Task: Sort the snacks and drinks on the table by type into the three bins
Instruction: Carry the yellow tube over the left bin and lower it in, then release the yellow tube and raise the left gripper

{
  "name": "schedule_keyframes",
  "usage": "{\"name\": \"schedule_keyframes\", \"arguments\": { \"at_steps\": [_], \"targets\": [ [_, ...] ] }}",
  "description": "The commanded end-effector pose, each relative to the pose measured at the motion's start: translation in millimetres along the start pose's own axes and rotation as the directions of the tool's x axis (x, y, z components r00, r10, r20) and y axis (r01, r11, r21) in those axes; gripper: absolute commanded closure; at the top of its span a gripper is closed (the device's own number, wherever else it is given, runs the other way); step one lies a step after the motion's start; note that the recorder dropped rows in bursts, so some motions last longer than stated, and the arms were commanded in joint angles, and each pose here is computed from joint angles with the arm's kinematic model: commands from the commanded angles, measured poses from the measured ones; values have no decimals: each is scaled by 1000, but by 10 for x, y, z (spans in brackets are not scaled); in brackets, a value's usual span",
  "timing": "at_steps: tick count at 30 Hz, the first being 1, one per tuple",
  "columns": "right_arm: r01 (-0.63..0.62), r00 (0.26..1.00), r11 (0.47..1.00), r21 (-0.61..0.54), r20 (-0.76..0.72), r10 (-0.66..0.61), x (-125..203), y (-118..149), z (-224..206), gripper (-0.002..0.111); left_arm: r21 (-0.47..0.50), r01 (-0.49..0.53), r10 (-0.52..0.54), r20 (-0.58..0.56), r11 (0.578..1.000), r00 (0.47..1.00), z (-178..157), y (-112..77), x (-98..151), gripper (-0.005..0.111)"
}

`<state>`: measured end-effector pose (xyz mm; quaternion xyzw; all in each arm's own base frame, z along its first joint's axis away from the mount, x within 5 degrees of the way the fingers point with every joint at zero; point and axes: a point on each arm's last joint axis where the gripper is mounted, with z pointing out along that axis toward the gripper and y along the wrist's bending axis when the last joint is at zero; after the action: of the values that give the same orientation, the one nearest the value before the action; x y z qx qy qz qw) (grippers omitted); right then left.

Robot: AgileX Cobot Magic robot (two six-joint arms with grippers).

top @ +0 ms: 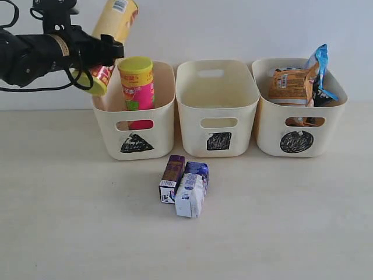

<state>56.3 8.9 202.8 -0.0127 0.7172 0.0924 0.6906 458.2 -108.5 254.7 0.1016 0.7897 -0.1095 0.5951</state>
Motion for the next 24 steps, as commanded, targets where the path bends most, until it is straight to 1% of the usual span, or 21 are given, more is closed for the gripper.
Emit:
{"name": "schedule_keyframes", "arguments": {
  "at_steps": [1,5,9,11,12,13,16,17,19,22,24],
  "targets": [
    [2,1000,1000,2,8,-2,-5,-1,-5,108,15,31,-31,25,999,999,8,-36,-45,103],
    [2,1000,1000,2,8,-2,-5,-1,-5,108,13,49,-49,8,999,999,48,-30,22,103],
    [2,1000,1000,2,8,-2,-5,-1,-5,108,9,94,-94,-31,996,995,142,-17,188,103],
    [2,1000,1000,2,8,-2,-5,-1,-5,108,7,107,-107,-46,994,993,176,-12,253,101],
    [2,1000,1000,2,8,-2,-5,-1,-5,108,6,107,-107,-52,994,993,188,-11,277,92],
    [2,1000,1000,2,8,-2,-5,-1,-5,108,5,108,-107,-56,994,993,194,-9,289,87],
    [2,1000,1000,2,8,-2,-5,-1,-5,108,4,110,-109,-56,994,992,194,-9,289,64],
    [2,1000,1000,2,8,-2,-5,-1,-5,108,5,128,-128,-52,992,990,190,-11,279,50],
    [2,1000,1000,2,8,-2,-5,-1,-5,108,7,130,-130,-47,991,990,186,-13,268,40],
    [2,1000,1000,2,8,-2,-5,-1,-5,108,8,129,-128,-36,992,991,163,-15,211,37],
    [2,1000,1000,2,8,-2,-5,-1,-5,108,9,130,-130,-23,991,991,137,-19,156,31]
  ]
}}
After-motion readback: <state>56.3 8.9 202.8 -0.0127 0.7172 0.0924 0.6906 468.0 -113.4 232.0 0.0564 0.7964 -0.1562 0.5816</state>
